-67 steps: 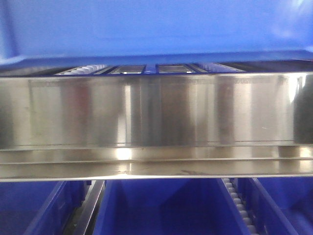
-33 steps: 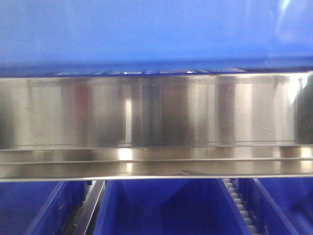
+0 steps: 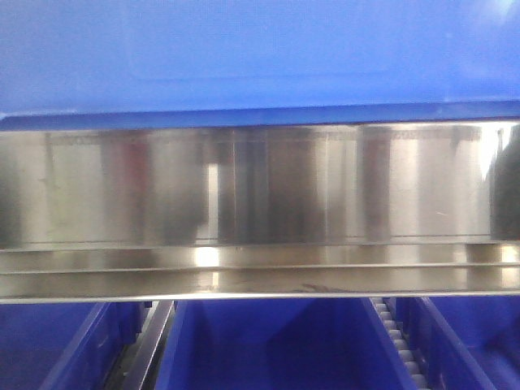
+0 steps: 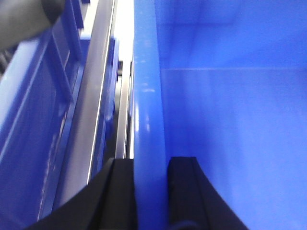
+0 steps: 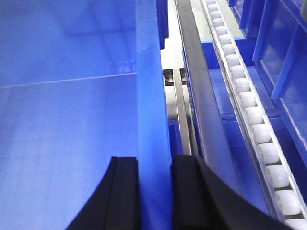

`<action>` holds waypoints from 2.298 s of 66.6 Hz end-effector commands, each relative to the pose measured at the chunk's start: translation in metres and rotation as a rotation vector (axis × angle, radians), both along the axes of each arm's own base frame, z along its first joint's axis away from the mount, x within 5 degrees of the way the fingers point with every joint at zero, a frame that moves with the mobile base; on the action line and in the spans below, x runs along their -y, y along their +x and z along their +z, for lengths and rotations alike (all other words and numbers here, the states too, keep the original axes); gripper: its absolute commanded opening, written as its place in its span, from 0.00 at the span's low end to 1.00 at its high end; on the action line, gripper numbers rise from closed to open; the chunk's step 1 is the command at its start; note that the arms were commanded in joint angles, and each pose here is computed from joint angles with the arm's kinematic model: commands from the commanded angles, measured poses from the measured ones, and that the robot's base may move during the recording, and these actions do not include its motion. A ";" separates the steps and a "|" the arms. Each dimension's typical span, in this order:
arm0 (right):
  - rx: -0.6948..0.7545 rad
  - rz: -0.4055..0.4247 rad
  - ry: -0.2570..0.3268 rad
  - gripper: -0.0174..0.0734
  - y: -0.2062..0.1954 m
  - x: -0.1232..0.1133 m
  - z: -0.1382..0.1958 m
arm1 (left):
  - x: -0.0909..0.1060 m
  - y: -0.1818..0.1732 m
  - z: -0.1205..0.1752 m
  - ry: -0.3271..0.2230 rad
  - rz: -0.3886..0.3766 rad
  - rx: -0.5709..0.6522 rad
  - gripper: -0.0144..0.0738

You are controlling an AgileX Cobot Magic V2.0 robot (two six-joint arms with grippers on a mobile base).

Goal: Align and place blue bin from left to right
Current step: 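Lift the blue bin with both grippers and pull it off the rollers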

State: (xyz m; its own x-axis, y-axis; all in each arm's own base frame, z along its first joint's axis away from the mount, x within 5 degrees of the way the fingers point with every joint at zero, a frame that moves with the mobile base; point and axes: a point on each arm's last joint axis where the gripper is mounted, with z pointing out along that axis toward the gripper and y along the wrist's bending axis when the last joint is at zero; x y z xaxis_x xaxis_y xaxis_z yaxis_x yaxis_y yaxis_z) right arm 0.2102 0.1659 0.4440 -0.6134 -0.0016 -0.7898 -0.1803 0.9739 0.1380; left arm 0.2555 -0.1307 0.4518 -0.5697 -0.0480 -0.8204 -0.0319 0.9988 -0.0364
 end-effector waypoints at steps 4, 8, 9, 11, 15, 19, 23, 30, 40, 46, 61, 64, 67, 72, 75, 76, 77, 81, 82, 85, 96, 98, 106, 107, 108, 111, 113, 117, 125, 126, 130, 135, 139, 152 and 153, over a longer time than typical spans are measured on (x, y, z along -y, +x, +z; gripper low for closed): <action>0.088 0.009 0.031 0.10 -0.002 0.004 0.014 | 0.001 -0.002 0.016 -0.033 -0.041 0.115 0.04; 0.082 0.006 0.026 0.10 -0.003 0.005 0.014 | 0.001 -0.002 0.016 -0.046 -0.033 0.115 0.04; 0.080 0.007 0.025 0.10 -0.003 0.004 0.013 | 0.001 -0.002 0.016 -0.049 -0.031 0.115 0.04; 0.075 0.007 0.021 0.10 -0.004 0.004 0.013 | 0.001 -0.002 0.016 -0.052 -0.031 0.116 0.04; 0.071 0.012 0.018 0.10 -0.005 0.003 0.013 | 0.001 -0.002 0.016 -0.052 -0.033 0.122 0.04; 0.081 0.021 0.024 0.10 -0.006 0.001 0.013 | 0.001 -0.002 0.016 -0.054 -0.036 0.126 0.04; 0.091 0.028 0.032 0.10 -0.005 0.001 0.014 | 0.001 -0.002 0.017 -0.050 -0.035 0.128 0.04; 0.098 0.051 -0.009 0.10 -0.005 0.001 0.014 | 0.001 -0.002 0.017 -0.048 -0.033 0.128 0.04; 0.098 0.052 -0.012 0.10 -0.006 0.002 0.014 | 0.001 -0.002 0.017 -0.048 -0.033 0.128 0.04; 0.100 0.052 -0.010 0.10 -0.006 0.002 0.015 | 0.001 -0.002 0.017 -0.048 -0.033 0.128 0.04; 0.100 0.052 -0.010 0.10 -0.006 0.002 0.015 | 0.001 -0.002 0.017 -0.048 -0.033 0.128 0.04; 0.100 0.052 -0.010 0.10 -0.006 0.002 0.015 | 0.001 -0.002 0.016 -0.047 -0.031 0.125 0.04; 0.100 0.052 -0.010 0.10 -0.006 0.002 0.015 | 0.000 -0.002 0.016 -0.045 -0.029 0.122 0.04; 0.102 0.053 -0.009 0.10 -0.006 0.002 0.015 | 0.000 -0.002 0.016 -0.044 -0.027 0.119 0.04; 0.104 0.054 -0.007 0.10 -0.006 0.002 0.015 | 0.000 -0.002 0.016 -0.044 -0.027 0.119 0.04; 0.104 0.054 -0.007 0.10 -0.006 0.002 0.015 | 0.000 -0.002 0.016 -0.044 -0.027 0.119 0.04; 0.107 0.056 -0.005 0.10 -0.006 0.002 0.016 | 0.000 -0.002 0.016 -0.044 -0.027 0.119 0.04; 0.107 0.056 -0.005 0.10 -0.006 0.002 0.016 | 0.000 -0.002 0.016 -0.044 -0.027 0.119 0.04; 0.107 0.056 -0.005 0.10 -0.006 0.002 0.016 | 0.000 -0.002 0.016 -0.044 -0.027 0.119 0.04; 0.109 0.057 -0.004 0.10 -0.006 0.001 0.016 | -0.001 -0.003 0.015 -0.039 -0.019 0.109 0.04; 0.121 0.065 0.005 0.10 -0.006 0.000 0.017 | -0.004 -0.004 0.013 -0.007 0.003 0.088 0.04; 0.124 0.066 0.007 0.10 -0.006 0.000 0.017 | -0.004 -0.004 0.013 -0.007 0.003 0.088 0.04; 0.138 0.075 0.018 0.10 -0.005 -0.001 0.018 | -0.005 -0.003 0.014 0.005 0.004 0.094 0.04; 0.138 0.075 0.018 0.10 -0.005 -0.001 0.018 | -0.005 -0.003 0.014 0.005 0.004 0.094 0.04; 0.139 0.076 0.019 0.10 -0.005 -0.001 0.018 | -0.005 -0.003 0.014 0.008 0.004 0.095 0.04; 0.141 0.077 0.020 0.10 -0.005 -0.001 0.019 | -0.005 -0.003 0.014 0.020 -0.003 0.097 0.04; 0.141 0.077 0.020 0.10 -0.005 -0.001 0.019 | -0.005 -0.003 0.014 0.032 -0.011 0.097 0.04; 0.142 0.078 0.021 0.10 -0.005 -0.001 0.019 | -0.005 -0.003 0.014 0.054 -0.023 0.098 0.04; 0.144 0.079 0.022 0.10 -0.005 -0.001 0.019 | -0.005 -0.003 0.014 0.055 -0.022 0.099 0.04; 0.144 0.079 0.022 0.10 -0.005 -0.001 0.019 | -0.005 -0.003 0.014 0.055 -0.022 0.099 0.04; 0.145 0.079 0.023 0.10 -0.005 -0.002 0.019 | -0.005 -0.003 0.014 0.055 -0.022 0.099 0.04; 0.146 0.080 0.024 0.10 -0.005 -0.002 0.019 | -0.005 -0.003 0.014 0.055 -0.022 0.099 0.04; 0.148 0.081 0.025 0.10 -0.005 -0.002 0.019 | -0.005 -0.003 0.014 0.055 -0.022 0.099 0.04; 0.149 0.082 0.026 0.10 -0.005 -0.002 0.019 | -0.005 -0.003 0.014 0.055 -0.022 0.099 0.04; 0.149 0.082 0.026 0.10 -0.005 -0.002 0.019 | -0.005 -0.003 0.014 0.055 -0.022 0.099 0.04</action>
State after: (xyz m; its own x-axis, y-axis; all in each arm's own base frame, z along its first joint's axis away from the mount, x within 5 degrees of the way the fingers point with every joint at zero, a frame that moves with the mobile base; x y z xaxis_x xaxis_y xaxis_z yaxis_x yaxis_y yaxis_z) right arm 0.2088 0.1700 0.4450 -0.5900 -0.0445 -0.8062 -0.2270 0.9674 0.1128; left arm 0.2558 -0.1273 0.4527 -0.5599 -0.0110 -0.8285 -0.0395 0.9991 0.0134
